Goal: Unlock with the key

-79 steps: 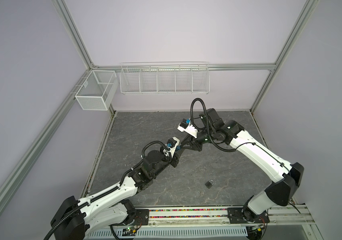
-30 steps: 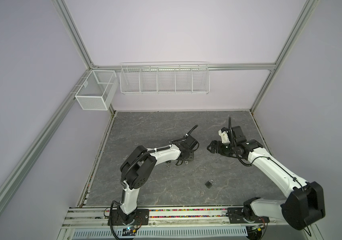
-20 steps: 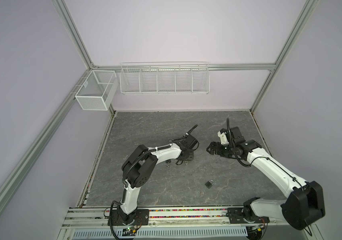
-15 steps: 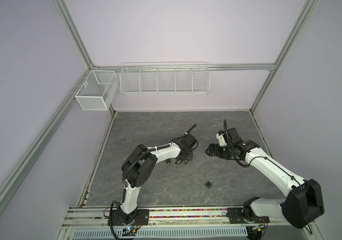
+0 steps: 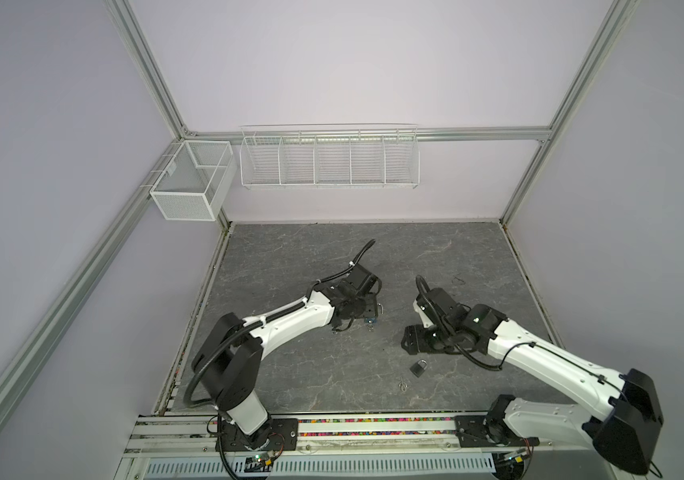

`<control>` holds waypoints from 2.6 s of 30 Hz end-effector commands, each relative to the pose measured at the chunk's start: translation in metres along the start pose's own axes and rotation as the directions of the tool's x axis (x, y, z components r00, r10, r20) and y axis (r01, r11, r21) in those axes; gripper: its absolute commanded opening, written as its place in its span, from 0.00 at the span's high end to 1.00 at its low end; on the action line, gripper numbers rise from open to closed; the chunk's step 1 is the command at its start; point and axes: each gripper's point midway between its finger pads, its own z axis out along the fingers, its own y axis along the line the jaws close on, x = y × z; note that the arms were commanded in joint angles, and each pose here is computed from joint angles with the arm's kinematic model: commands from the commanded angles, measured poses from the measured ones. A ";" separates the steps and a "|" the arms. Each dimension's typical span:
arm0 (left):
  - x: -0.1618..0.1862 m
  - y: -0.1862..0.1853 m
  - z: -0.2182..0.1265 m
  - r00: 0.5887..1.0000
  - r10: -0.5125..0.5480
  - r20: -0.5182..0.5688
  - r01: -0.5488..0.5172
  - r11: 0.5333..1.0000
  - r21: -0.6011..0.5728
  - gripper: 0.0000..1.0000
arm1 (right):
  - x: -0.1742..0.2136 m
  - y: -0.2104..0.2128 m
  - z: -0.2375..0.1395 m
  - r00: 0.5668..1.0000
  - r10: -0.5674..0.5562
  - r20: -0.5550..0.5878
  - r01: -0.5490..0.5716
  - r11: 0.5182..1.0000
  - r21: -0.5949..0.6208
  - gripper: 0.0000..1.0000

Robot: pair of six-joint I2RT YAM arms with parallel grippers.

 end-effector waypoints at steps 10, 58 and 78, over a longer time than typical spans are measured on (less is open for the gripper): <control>0.015 0.006 -0.038 0.990 -0.119 0.073 0.107 0.982 0.158 0.39 | 0.065 0.022 0.067 0.988 -0.050 -0.145 0.038 0.996 -0.079 0.48; 0.019 0.016 -0.039 0.978 -0.187 0.088 0.172 0.972 0.162 0.41 | 0.074 0.006 0.085 0.975 -0.148 -0.167 0.156 0.987 0.036 0.93; 0.010 -0.005 -0.099 0.899 -0.437 0.016 0.381 0.800 0.463 0.36 | -0.025 0.077 -0.018 0.844 -0.356 0.401 0.428 0.898 -0.103 0.93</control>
